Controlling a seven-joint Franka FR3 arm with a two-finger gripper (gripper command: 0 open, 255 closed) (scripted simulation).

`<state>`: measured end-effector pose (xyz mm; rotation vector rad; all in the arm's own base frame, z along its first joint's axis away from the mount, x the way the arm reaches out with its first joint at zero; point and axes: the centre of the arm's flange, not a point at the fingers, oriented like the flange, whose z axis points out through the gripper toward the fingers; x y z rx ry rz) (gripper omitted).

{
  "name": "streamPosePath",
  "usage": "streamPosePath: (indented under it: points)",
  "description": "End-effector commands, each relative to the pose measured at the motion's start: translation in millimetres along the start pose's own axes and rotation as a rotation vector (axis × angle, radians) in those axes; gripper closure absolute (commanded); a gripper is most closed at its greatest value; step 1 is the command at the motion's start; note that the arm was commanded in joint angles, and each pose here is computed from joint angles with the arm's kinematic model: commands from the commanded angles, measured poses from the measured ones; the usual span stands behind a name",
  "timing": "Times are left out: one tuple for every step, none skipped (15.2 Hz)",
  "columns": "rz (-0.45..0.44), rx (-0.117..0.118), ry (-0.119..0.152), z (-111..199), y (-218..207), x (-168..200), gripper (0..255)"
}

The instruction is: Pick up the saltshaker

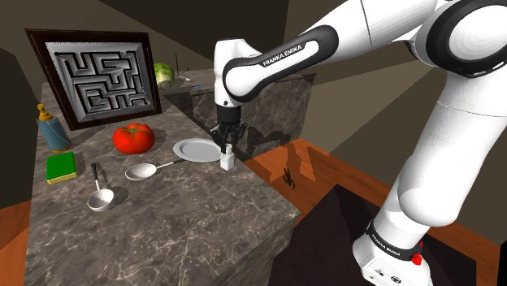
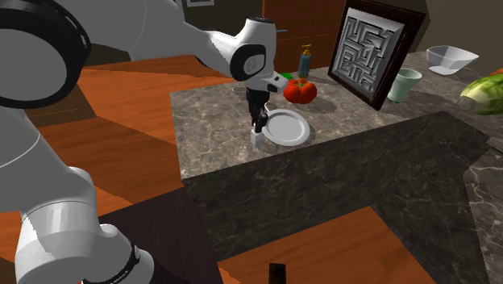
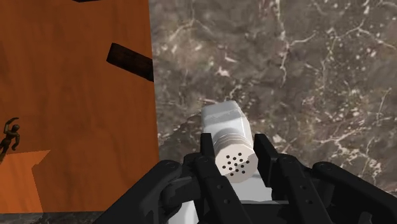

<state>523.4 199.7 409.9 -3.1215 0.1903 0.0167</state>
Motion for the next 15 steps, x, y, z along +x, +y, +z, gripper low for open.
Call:
streamPosePath:
  points:
    - [0.000, 0.000, 0.000, -9, 0, 0, 255]
    - [0.000, 0.000, 0.000, -14, -1, 0, 255]
    - [0.000, 0.000, 0.000, -19, -1, -1, 255]
    - [0.000, 0.000, 0.000, -25, -1, -1, 255]
    - [0.000, 0.000, 0.000, -30, -1, -1, 255]
    - [0.000, 0.000, 0.000, -35, -1, -1, 255]
    - [0.000, 0.000, 0.000, -41, -1, -1, 255]
    - [0.000, 0.000, 0.000, -46, -1, -1, 255]
    - [0.000, 0.000, 0.000, -51, -1, -1, 255]
    - [0.000, 0.000, 0.000, -56, -1, -1, 255]
    - [0.000, 0.000, 0.000, -62, -1, -1, 255]
    - [0.000, 0.000, 0.000, -67, -1, -1, 255]
    - [0.000, 0.000, 0.000, -72, -1, -1, 255]
    - [0.000, 0.000, 0.000, -73, -1, -1, 255]
    - [0.000, 0.000, 0.000, -73, -1, -1, 255]
